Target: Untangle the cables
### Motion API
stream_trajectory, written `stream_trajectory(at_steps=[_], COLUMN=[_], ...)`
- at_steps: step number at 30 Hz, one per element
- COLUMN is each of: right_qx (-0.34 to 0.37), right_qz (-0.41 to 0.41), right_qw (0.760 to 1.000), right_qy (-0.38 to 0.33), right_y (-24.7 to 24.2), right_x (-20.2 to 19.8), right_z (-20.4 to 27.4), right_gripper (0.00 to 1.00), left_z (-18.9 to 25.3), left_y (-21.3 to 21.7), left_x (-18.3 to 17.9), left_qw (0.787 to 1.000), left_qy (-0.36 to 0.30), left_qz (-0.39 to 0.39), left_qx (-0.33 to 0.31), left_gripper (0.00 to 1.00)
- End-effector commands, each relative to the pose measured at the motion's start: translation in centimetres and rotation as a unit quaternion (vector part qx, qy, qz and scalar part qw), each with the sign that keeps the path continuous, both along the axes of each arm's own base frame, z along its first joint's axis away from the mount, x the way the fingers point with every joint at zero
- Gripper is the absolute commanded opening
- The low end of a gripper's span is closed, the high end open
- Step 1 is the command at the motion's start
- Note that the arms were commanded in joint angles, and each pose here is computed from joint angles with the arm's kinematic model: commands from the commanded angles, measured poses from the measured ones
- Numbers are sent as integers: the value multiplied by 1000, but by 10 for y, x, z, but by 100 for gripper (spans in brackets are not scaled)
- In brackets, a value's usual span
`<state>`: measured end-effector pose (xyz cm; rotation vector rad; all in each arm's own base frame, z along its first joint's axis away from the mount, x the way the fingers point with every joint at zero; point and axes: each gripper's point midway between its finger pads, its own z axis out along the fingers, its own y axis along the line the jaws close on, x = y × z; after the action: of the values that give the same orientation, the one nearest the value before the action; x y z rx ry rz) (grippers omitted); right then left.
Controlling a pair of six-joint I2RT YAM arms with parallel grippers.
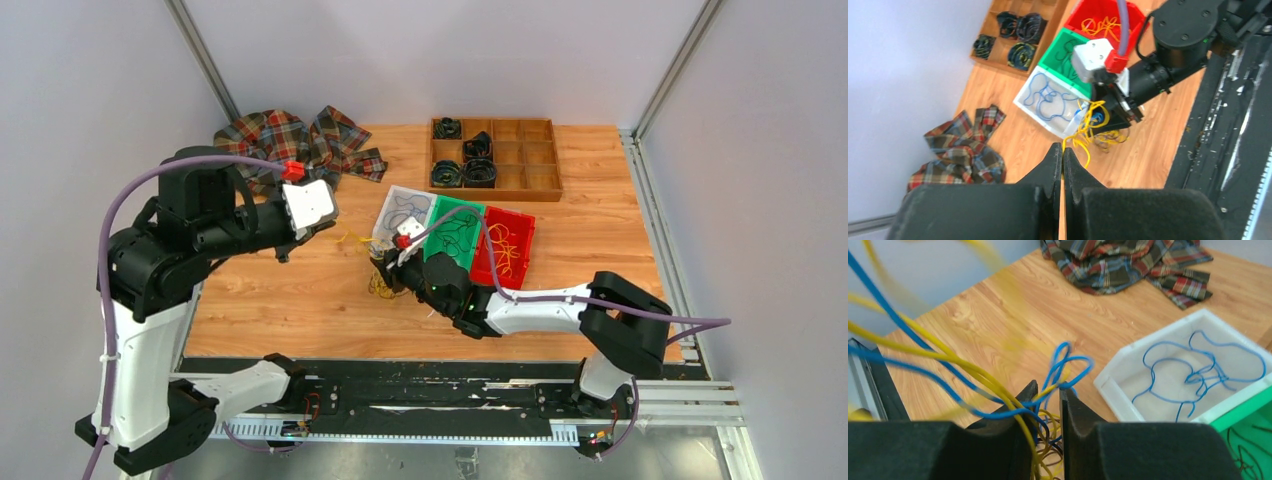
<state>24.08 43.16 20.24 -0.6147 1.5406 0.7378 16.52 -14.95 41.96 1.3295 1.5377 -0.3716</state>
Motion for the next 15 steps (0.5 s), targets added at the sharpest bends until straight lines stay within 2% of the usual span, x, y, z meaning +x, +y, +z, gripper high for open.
stream_trajectory(at_steps=[1,9,13,15], right_qx=[-4,-11,-12,-13], right_qz=[-24,-23,-26,-27], right_qw=[999,996,994,993], right_qy=[37,82,103,112], right_y=[-11,-18,-23,-25], right_x=[5,-4,-8,-11], right_z=[-36,-74,-89,-96], right_gripper=[21,18,4,1], left_z=[21,56,79,94], left_y=[13,30,40,47], left_x=[16,29,38,44], left_qw=[998,989,980,972], left_qy=[-51,-118,-161,-189], left_qz=[42,87,118,142], left_qx=[12,24,25,18], left_gripper=[0,0,0,0])
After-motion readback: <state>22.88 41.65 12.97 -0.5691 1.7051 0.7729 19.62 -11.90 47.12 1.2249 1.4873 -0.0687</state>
